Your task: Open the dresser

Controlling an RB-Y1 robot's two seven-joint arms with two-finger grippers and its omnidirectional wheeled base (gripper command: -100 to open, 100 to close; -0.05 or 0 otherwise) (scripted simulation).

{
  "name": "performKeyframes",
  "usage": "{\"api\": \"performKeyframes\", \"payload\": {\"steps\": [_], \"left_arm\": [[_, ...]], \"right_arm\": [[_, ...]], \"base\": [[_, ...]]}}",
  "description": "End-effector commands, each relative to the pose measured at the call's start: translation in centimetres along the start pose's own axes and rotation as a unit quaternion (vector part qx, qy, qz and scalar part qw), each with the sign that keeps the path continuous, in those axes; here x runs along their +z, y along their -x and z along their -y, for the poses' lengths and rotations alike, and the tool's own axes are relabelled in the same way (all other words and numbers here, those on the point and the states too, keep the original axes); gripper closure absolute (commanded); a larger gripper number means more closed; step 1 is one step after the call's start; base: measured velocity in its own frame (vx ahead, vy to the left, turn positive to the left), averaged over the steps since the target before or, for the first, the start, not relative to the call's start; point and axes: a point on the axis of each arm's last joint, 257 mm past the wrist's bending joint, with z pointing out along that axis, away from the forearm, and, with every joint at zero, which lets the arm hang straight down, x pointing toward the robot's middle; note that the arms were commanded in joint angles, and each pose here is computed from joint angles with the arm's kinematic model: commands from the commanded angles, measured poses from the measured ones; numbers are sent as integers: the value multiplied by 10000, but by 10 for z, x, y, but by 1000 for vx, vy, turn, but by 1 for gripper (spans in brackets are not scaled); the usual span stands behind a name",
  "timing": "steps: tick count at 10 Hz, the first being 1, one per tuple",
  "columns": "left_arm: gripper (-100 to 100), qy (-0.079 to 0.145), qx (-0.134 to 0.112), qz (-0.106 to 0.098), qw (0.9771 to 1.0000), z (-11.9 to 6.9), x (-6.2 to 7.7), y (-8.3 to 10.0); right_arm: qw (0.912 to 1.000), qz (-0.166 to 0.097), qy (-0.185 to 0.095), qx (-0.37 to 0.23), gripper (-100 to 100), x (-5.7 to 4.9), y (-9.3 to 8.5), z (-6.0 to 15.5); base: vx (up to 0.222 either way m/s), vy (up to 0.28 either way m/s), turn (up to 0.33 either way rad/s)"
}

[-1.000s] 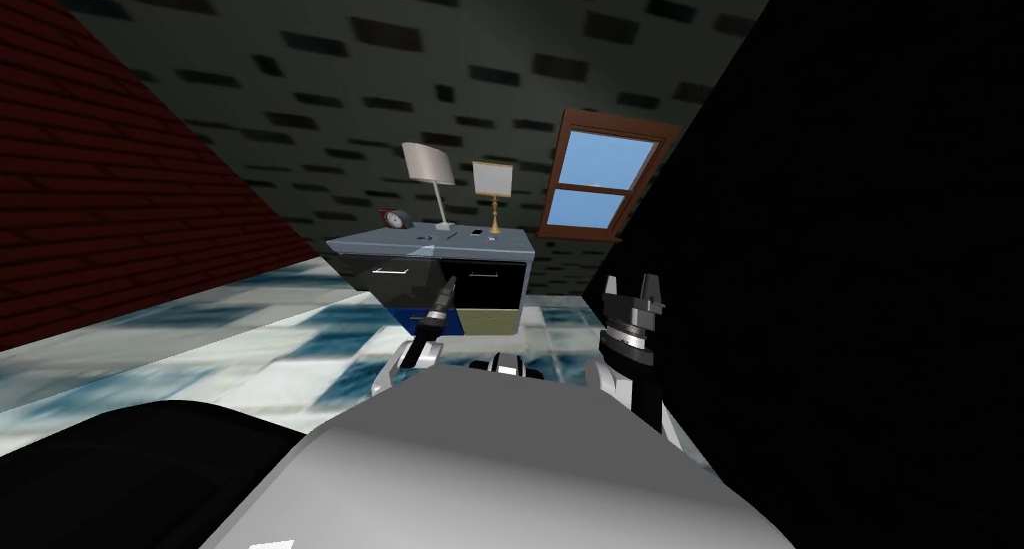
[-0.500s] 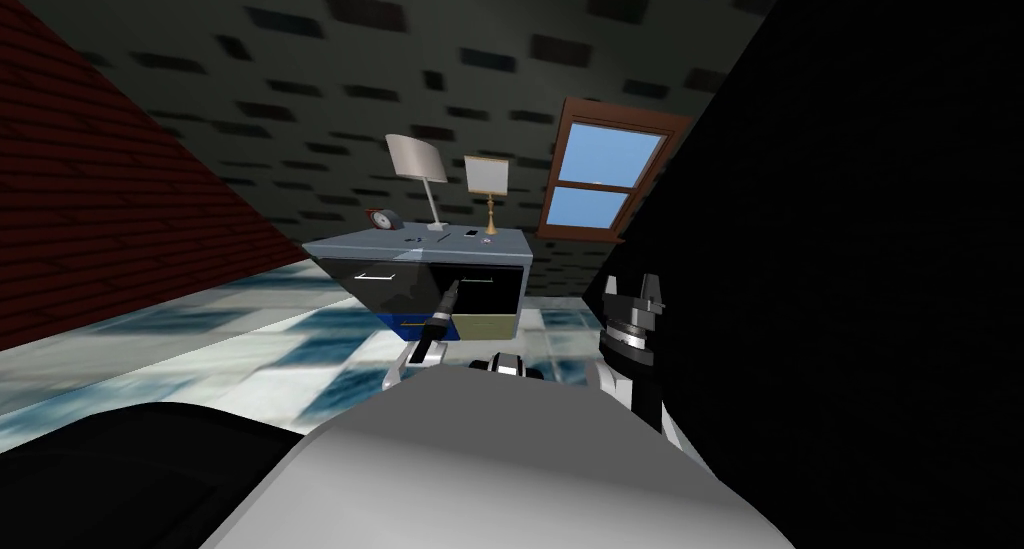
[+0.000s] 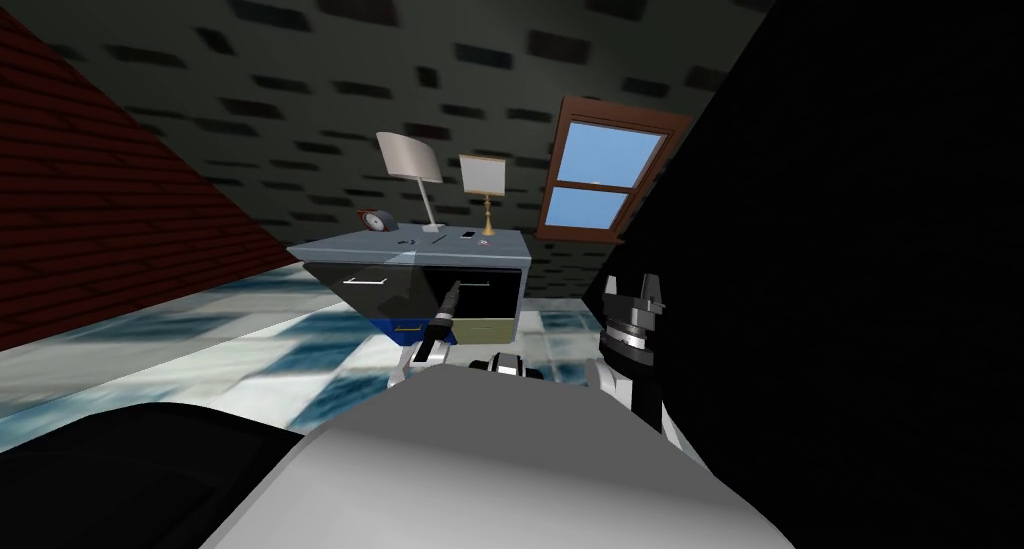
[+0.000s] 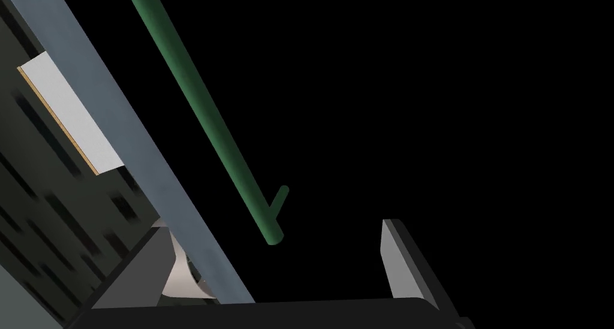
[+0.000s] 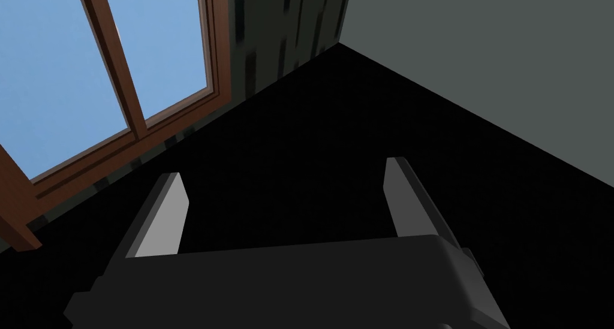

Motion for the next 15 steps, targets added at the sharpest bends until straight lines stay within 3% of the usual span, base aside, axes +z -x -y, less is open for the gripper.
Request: {"api": "performKeyframes", "payload": {"steps": [1, 2, 4, 6, 7, 9, 10, 12, 13, 14, 15], "left_arm": [[100, 2, -9, -16, 10000, -6, -3, -4], [100, 15, -8, -11, 10000, -4, -1, -3], [100, -138, -78, -104, 9998, -3, 18, -12], [100, -33, -88, -138, 9999, -13, 17, -16], [100, -190, -115, -185, 9996, -8, 30, -18], [100, -101, -151, -247, 9995, -19, 38, -27], [100, -265, -164, -278, 9991, -11, 50, -27], [100, -219, -197, -333, 9990, -17, 60, -35], [100, -103, -196, -360, 9991, -28, 57, -38], [100, -273, -204, -382, 9987, -19, 70, -37], [100, -277, -219, -403, 9986, -19, 77, -40]], "right_arm": [[10000, 0, 0, 0, 0, 0, 0, 0], [10000, 0, 1, 0, 0, 0, 0, 0], [10000, 0, 1, 1, 0, 0, 0, 0], [10000, 0, 1, 1, 0, 0, 0, 0], [10000, 0, 0, 1, 0, 0, 0, 0], [10000, 0, 1, 1, 0, 0, 0, 0], [10000, 0, 1, 1, 0, 0, 0, 0], [10000, 0, 1, 1, 0, 0, 0, 0], [10000, 0, 1, 1, 0, 0, 0, 0], [10000, 0, 0, 0, 0, 0, 0, 0], [10000, 0, 1, 1, 0, 0, 0, 0]], "base": [[-45, 7, 40], [-30, 4, 9], [-99, -39, 77], [-43, -8, -10], [-88, -18, 105], [-66, -30, 20], [-120, -37, 98], [-84, -21, 21], [-3, -1, -12], [-78, -15, 97], [-96, -26, 62]]}}
